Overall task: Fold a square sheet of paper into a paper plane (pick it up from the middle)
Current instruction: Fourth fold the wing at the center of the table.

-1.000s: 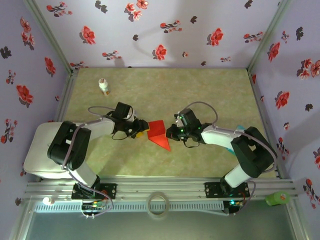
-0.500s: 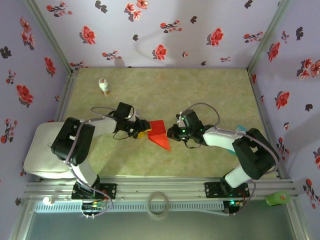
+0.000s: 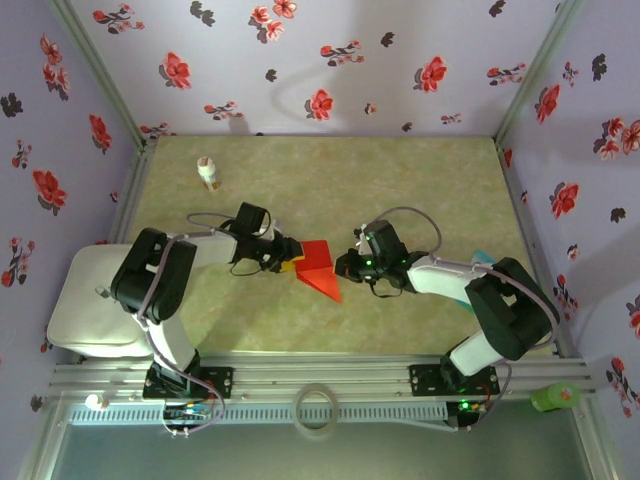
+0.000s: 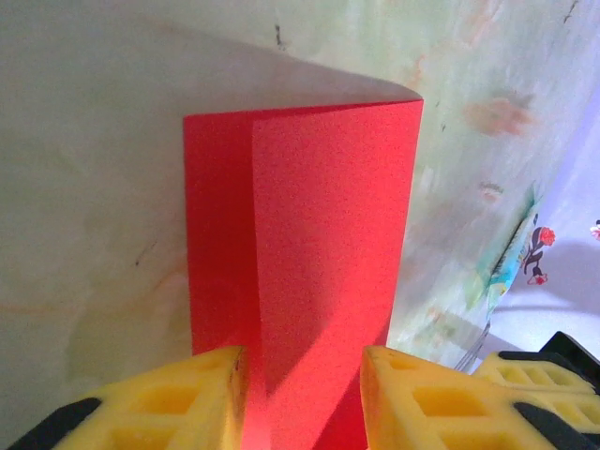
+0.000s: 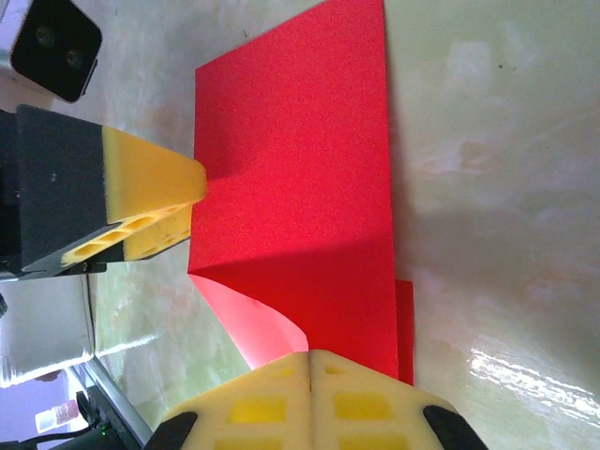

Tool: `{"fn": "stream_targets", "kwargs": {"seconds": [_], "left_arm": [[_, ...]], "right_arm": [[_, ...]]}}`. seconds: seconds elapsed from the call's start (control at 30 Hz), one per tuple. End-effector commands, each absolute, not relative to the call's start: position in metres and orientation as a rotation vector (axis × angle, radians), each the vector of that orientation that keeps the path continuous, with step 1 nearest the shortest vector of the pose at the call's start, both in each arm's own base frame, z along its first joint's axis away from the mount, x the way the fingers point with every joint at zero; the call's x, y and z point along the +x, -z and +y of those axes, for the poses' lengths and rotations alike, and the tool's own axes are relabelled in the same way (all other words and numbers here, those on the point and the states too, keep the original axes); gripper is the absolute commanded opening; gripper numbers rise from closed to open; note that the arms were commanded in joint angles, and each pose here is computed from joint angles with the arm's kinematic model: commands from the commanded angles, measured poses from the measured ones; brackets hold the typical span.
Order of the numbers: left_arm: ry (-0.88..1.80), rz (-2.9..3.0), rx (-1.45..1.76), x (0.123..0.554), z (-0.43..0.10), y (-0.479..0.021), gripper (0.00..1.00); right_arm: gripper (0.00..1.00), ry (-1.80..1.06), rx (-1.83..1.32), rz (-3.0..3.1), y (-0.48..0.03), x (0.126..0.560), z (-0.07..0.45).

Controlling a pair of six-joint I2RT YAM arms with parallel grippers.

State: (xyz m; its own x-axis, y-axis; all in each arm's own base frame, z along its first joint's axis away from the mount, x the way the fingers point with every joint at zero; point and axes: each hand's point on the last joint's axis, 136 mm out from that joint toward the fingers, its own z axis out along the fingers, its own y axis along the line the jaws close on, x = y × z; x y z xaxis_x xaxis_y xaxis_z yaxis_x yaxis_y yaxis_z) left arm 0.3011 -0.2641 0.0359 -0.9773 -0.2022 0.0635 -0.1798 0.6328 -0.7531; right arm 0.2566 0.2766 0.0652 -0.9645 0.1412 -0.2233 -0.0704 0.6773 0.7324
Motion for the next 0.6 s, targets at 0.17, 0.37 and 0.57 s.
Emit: {"fn": "stream_targets", "kwargs": {"seconds": [0.17, 0.37, 0.57], "left_arm": [[1.368, 2.764, -0.342, 0.315, -0.271, -0.043, 0.26], [1.367, 2.733, -0.368, 0.32, -0.27, -0.045, 0.1], [1.253, 2.671, -0.475, 0.319, -0.255, -0.051, 0.03]], "right_arm": [[0.07, -1.185, 0.07, 2.635, -0.064, 0.255, 0.275], [0.12, -1.139, 0.074, 2.661, -0.062, 0.255, 0.271], [0.32, -0.764, 0.109, 2.716, -0.055, 0.259, 0.231]]}}
